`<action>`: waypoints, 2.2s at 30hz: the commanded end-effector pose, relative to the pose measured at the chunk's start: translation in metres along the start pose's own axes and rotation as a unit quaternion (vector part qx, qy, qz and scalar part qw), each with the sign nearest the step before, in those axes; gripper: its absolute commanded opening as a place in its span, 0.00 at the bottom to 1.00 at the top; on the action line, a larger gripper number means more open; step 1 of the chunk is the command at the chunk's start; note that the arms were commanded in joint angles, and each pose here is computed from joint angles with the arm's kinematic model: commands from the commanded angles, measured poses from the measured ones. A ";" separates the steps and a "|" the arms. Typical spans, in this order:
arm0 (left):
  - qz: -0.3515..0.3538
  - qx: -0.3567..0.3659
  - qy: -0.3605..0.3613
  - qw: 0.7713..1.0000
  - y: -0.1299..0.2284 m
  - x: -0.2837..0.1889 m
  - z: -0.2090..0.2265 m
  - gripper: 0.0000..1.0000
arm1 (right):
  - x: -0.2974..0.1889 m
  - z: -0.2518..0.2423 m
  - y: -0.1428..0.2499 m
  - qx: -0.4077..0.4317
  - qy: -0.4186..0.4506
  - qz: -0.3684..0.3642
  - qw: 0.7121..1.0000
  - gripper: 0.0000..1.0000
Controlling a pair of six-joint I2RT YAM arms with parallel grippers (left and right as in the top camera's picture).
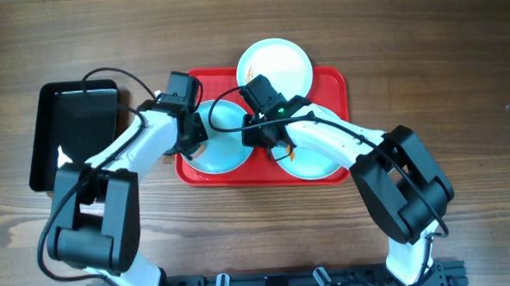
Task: Clean dirty plates on tray and stack at the side
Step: 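Scrub the lower-left plate with the sponge in the left gripper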
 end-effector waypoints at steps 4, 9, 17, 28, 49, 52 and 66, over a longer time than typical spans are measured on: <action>-0.071 -0.015 0.069 0.995 -0.016 -0.053 0.004 0.04 | 0.007 -0.004 -0.002 -0.009 0.015 -0.001 1.000 0.04; -0.069 -0.005 0.188 0.980 -0.017 -0.076 -0.015 0.04 | 0.007 -0.003 -0.001 -0.011 0.015 -0.001 1.000 0.04; -0.030 -0.012 0.206 0.978 -0.011 -0.058 -0.027 0.04 | 0.008 0.008 0.006 -0.040 0.007 -0.001 0.999 0.04; 0.009 -0.006 0.204 0.979 0.000 -0.011 -0.058 0.04 | 0.009 0.011 0.011 -0.050 0.008 0.003 0.999 0.04; -0.036 -0.043 0.071 0.996 -0.009 0.022 -0.036 0.04 | 0.009 0.011 0.011 -0.050 0.009 0.005 0.999 0.04; -0.045 -0.057 0.050 0.996 -0.015 0.024 -0.023 0.04 | 0.009 0.011 0.012 -0.051 0.010 0.006 0.999 0.04; 0.037 -0.097 0.061 0.993 -0.008 0.028 0.006 0.04 | 0.009 0.012 0.012 -0.051 0.008 0.003 0.999 0.04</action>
Point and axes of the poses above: each gripper's point midway between its finger pads, its own x axis out along the fingers, its own z axis along the line the jaws close on, y = z × x, the point moved 8 cm from there along -x, back along the fingers
